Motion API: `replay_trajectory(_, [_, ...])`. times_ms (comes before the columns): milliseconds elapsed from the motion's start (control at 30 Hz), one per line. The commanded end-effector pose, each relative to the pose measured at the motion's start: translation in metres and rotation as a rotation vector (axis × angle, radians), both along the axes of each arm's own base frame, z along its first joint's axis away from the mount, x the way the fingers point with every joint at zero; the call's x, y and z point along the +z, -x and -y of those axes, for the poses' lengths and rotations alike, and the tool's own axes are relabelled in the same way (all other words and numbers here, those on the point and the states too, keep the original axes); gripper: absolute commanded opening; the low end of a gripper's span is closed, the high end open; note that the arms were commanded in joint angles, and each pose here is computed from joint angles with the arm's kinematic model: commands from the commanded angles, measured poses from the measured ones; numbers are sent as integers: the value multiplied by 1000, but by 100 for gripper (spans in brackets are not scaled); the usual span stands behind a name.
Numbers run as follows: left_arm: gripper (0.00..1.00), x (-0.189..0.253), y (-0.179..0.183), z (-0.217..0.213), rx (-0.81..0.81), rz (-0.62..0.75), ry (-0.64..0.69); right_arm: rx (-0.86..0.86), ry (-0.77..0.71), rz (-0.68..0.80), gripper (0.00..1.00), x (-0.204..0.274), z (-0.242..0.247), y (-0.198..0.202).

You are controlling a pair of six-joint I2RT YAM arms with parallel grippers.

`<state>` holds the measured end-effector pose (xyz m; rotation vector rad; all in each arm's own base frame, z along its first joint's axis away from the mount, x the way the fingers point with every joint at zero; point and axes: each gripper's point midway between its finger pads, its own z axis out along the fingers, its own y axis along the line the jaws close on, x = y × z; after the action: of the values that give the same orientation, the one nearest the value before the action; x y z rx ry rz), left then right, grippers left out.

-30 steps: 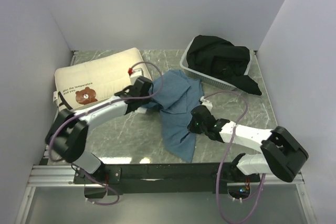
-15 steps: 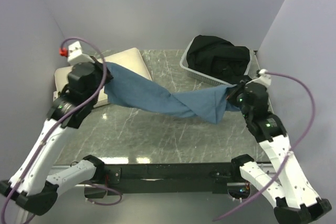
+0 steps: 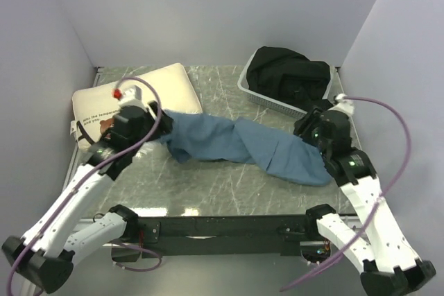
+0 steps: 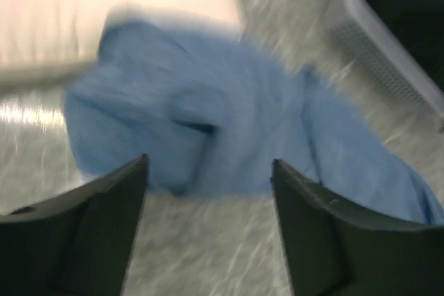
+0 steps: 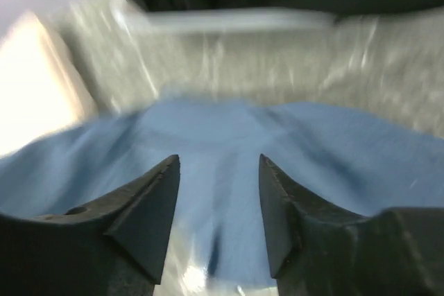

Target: Put the pillow into the pillowcase

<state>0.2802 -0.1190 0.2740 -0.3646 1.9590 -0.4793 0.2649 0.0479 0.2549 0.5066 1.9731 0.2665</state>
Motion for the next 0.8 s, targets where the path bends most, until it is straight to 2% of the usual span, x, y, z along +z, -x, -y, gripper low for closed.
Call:
replay_trajectory(0, [83,-24,7,15,-44,-45,91,214,-28,-78,59,-41,-45,3])
replay_trajectory(133, [82,-71,17,-10,130,-138,109,217,22,-125,64,-72,-65,8])
replay_trajectory(200, [75,-83,25,-16,186,-155,168,241,15,-165,64,-92,-74,12])
replay_trajectory(233, [73,-103,31,-17,205,-189,184,252,-8,-156,64,-95,-81,11])
replay_trajectory(433, [68,-150,34,-4,188,-250,209,280,-46,-199,62,-129,-96,20])
replay_trajectory(600, [69,-174,18,19,134,-254,211,244,-23,-222,62,-145,-86,24])
replay_trajectory(700, [70,-185,5,21,158,-261,181,201,-14,-239,62,-160,-78,28])
replay_trajectory(767, [65,-191,0,28,139,-264,182,189,-8,-264,62,-174,-74,32])
